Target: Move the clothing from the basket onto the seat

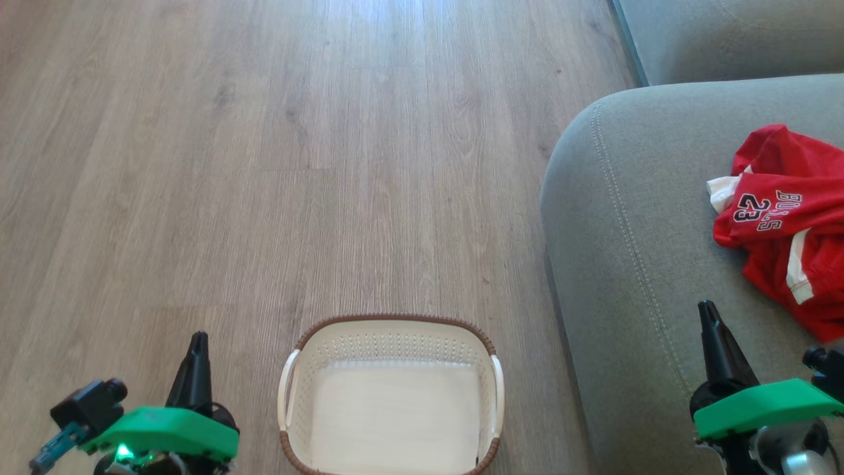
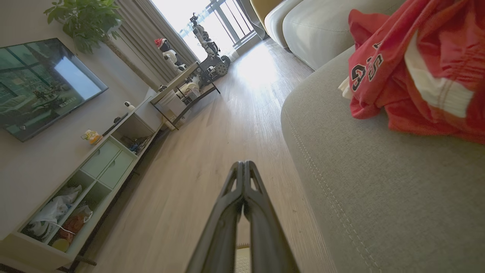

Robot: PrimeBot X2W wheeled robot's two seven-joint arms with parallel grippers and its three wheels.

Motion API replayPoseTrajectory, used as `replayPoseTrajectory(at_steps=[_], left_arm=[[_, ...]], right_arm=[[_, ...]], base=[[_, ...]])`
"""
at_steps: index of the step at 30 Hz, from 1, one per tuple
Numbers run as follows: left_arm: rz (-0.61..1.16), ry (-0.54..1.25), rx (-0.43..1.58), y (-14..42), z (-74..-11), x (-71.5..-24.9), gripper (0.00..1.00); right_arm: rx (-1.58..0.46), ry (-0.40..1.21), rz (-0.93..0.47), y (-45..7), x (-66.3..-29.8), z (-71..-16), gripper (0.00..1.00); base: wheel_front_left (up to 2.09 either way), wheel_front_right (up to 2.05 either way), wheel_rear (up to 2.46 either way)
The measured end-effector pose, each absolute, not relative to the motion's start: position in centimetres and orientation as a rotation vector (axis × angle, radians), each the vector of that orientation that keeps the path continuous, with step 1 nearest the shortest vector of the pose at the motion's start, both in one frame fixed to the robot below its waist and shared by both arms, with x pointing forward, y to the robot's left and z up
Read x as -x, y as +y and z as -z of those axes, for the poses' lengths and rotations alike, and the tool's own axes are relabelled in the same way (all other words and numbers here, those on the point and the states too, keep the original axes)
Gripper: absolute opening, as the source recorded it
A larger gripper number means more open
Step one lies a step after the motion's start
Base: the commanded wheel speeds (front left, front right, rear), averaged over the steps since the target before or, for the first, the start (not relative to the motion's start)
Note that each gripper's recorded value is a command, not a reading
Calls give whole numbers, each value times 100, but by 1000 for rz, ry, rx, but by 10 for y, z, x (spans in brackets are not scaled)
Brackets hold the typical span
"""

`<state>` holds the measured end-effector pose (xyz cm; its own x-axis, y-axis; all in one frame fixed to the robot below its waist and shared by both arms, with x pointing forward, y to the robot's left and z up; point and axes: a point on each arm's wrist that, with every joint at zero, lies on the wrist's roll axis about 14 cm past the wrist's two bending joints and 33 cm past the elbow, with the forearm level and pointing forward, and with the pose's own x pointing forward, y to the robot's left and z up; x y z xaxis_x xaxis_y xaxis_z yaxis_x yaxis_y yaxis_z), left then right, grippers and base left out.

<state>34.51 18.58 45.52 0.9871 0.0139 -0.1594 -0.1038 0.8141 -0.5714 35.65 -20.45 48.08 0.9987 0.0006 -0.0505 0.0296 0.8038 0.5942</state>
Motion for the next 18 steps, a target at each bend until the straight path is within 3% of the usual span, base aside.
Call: replayPoseTrajectory(at_steps=[18], left_arm=[[-89, 165, 803, 189, -454, -350, 0]], right_arm=[[-820, 60, 46, -206, -360, -479, 0]], base=[[0, 0, 0]])
